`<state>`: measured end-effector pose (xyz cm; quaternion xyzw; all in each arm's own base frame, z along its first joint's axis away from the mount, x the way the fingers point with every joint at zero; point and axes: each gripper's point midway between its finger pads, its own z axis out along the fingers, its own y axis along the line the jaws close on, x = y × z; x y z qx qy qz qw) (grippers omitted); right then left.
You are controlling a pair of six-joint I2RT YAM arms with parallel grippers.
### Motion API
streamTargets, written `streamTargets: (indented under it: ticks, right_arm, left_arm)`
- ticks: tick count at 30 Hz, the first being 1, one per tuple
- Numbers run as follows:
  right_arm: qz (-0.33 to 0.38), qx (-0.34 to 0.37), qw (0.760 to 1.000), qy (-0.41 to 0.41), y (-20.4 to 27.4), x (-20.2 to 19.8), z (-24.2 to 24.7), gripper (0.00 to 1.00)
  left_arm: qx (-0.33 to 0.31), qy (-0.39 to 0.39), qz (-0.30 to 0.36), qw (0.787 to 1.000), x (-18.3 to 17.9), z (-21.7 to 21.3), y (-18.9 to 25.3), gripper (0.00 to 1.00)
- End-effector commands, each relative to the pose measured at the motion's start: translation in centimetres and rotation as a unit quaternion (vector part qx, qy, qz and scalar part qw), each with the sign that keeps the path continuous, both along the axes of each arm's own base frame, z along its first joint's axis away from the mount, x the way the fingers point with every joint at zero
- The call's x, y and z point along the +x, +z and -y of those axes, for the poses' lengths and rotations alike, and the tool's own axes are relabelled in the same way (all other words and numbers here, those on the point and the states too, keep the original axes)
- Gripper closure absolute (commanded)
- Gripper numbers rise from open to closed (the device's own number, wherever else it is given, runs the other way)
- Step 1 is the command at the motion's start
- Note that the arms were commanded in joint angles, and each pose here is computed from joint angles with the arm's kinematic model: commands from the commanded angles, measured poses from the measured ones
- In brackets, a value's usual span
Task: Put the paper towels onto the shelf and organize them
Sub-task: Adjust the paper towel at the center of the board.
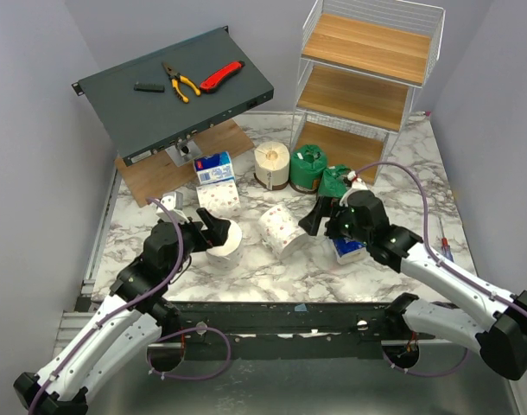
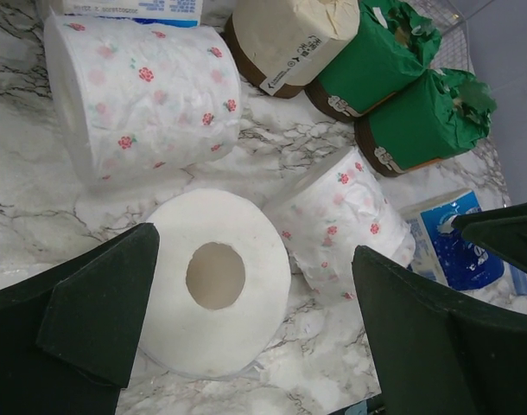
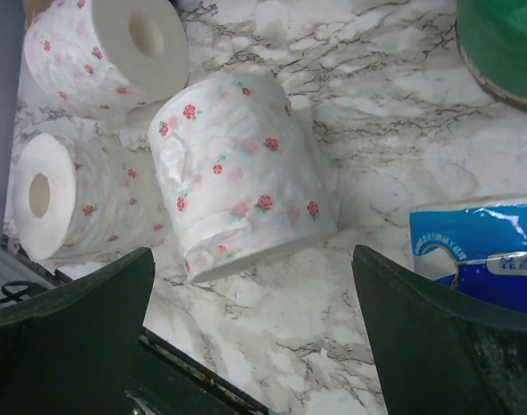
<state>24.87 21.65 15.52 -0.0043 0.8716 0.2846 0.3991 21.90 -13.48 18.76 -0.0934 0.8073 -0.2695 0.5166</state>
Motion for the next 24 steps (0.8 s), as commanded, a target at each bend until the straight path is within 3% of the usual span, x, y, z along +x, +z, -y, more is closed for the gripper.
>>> streamTargets:
  ticks: [1,13,24]
  right_arm:
    - [-0.014,0.082,0.996,-0.011,0.8,-1.0,-1.0,0.0]
    - [-0.072,0.244,0.965,-0.056,-0.4,-3.3,-1.5,0.03]
    - [-0.089,0.273,0.957,-0.048,-0.6,-4.9,-3.4,0.07]
  left_arm:
    - [-0.026,-0.036,0.025,0.999,-0.2,1.4,1.1,0.01]
    - [-0.064,-0.079,0.025,0.995,-0.3,3.7,1.0,0.01]
    - [-0.092,-0.05,0.032,0.994,-0.6,2.7,1.6,0.02]
